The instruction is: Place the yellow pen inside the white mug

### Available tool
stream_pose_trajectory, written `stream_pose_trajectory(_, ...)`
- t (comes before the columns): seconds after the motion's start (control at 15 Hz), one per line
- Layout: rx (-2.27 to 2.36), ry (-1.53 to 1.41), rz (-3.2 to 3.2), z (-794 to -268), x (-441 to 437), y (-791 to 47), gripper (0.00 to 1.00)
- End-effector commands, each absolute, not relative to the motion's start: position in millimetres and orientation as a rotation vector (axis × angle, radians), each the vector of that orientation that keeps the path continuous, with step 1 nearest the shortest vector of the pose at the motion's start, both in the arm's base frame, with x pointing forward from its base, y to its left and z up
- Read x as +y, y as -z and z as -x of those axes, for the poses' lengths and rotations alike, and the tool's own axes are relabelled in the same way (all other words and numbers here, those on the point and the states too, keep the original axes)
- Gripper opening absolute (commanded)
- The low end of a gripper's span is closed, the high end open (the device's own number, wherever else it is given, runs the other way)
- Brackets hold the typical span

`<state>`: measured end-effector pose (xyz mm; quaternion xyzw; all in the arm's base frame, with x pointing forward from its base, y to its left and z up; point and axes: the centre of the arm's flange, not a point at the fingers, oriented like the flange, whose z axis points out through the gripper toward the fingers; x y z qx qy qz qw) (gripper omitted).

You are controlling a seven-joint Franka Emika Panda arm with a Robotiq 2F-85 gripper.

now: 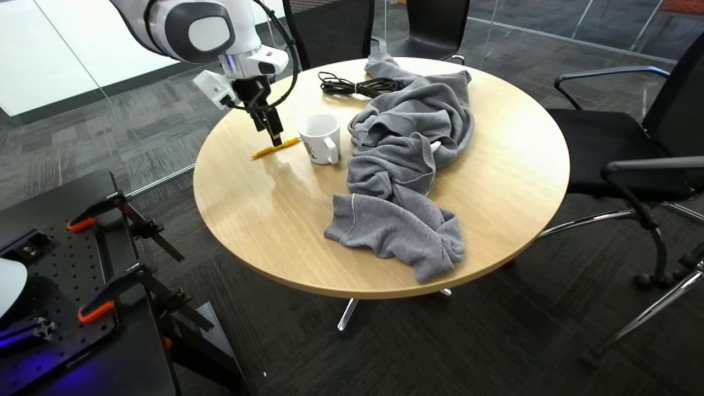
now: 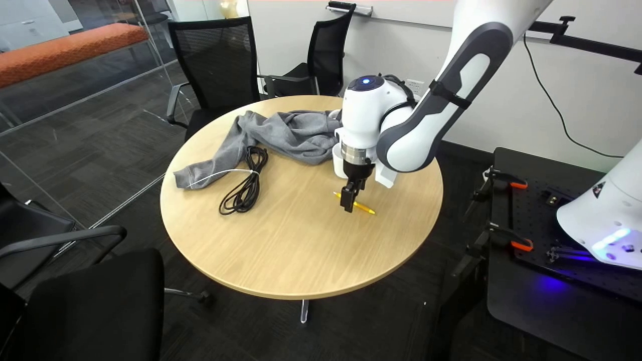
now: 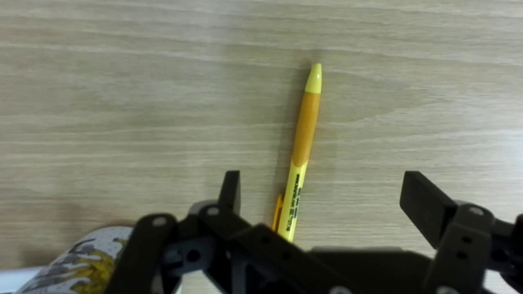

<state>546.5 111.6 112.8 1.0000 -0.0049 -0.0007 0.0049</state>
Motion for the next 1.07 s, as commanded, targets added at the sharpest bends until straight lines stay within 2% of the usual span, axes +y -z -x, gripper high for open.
stream_pose_trajectory(0.0, -0.059, -0.037, -3.115, -560, 112, -102, 1.00)
stream_pose_trajectory(0.2, -0.070, -0.039, -3.111, -566, 109, -97, 1.00)
stream_pose_trajectory(0.27, -0.071, -0.040, -3.110, -567, 109, -96, 0.97)
stream_pose_trajectory(0.33, -0.073, -0.044, -3.109, -569, 109, -95, 0.74)
stream_pose_trajectory(0.47, -0.074, -0.049, -3.109, -571, 109, -94, 0.69)
stream_pose_trajectory(1.0, -0.079, -0.058, -3.116, -575, 108, -94, 0.06)
